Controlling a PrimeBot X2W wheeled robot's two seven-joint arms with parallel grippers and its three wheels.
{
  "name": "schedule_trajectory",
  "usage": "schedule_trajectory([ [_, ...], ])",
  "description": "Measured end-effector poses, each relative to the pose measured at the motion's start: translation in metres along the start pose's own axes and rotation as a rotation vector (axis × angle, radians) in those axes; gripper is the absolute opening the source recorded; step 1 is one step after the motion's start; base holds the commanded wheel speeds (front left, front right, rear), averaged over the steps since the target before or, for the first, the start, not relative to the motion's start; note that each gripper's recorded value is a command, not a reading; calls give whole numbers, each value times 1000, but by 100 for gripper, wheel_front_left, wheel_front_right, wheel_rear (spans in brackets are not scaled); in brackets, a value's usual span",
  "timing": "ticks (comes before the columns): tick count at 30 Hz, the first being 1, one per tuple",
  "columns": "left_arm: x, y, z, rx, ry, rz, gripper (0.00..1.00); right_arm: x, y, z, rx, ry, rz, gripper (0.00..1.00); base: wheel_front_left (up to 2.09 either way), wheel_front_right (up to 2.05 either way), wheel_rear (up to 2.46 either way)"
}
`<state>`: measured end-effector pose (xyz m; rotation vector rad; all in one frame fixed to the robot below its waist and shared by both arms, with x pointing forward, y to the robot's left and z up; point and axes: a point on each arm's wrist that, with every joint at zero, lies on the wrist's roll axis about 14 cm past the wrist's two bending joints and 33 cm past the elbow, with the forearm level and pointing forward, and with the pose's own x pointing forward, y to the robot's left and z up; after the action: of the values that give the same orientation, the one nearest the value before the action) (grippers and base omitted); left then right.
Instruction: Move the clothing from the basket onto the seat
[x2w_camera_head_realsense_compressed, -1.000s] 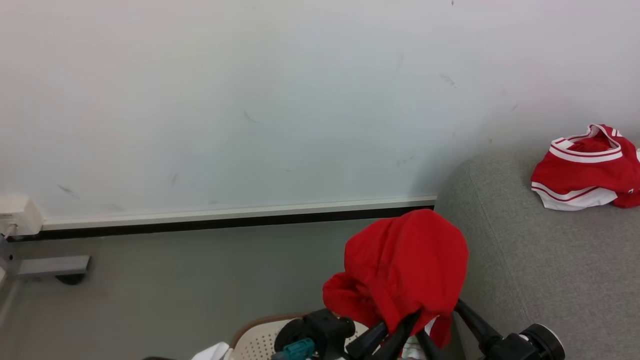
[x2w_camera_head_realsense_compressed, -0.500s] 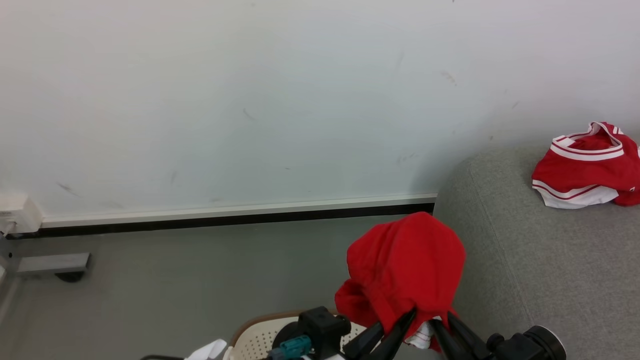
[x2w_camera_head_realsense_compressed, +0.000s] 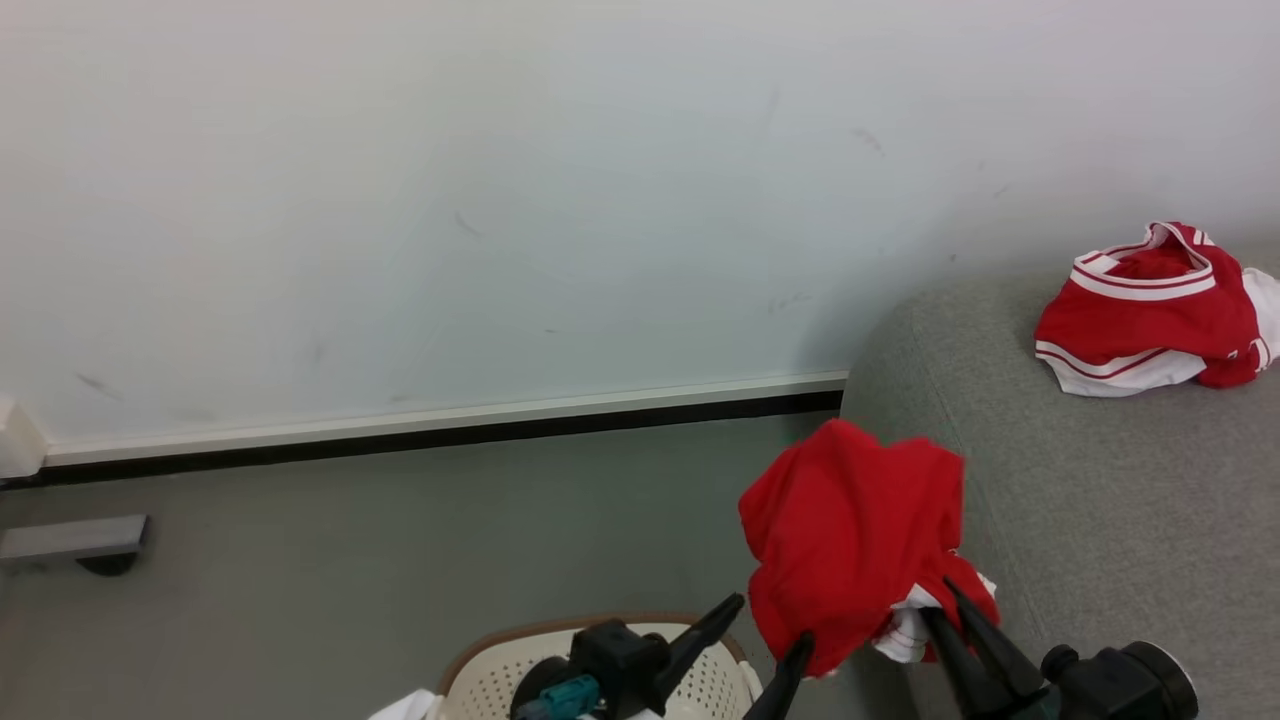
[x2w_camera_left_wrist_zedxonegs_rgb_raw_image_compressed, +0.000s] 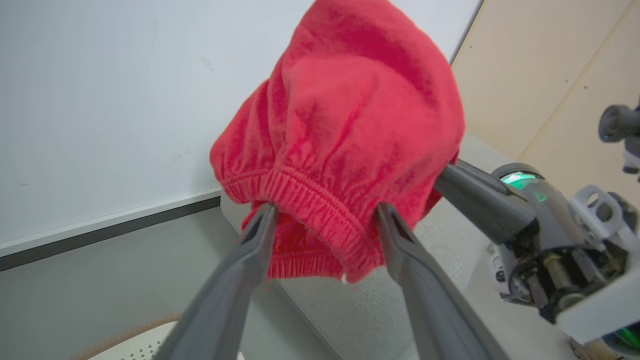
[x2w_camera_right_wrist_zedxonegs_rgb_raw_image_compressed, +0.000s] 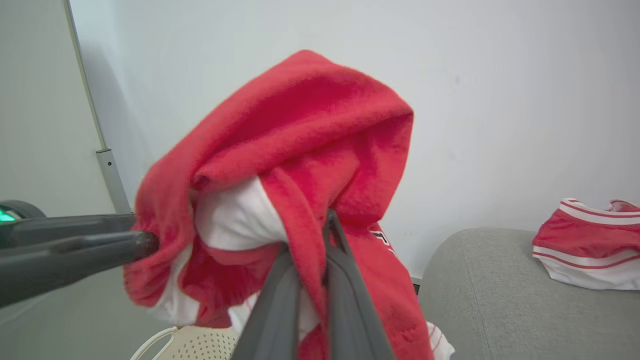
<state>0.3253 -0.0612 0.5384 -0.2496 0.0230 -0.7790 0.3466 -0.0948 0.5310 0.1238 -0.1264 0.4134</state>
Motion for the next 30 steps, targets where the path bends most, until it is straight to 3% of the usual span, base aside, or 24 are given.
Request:
schedule_trajectory([
  [12, 6, 10, -17, 93, 16, -5, 100, -32, -58, 13, -34, -27, -192, 0, 0, 0, 0],
  [20, 18, -9, -34, 99, 43, -88, 100, -69, -94, 17, -50, -27, -347, 0, 0, 0, 0],
  [30, 38, -54, -43, 71, 53, -256, 100, -116, -127, 22, -74, -21, -517, 0, 0, 0, 0],
])
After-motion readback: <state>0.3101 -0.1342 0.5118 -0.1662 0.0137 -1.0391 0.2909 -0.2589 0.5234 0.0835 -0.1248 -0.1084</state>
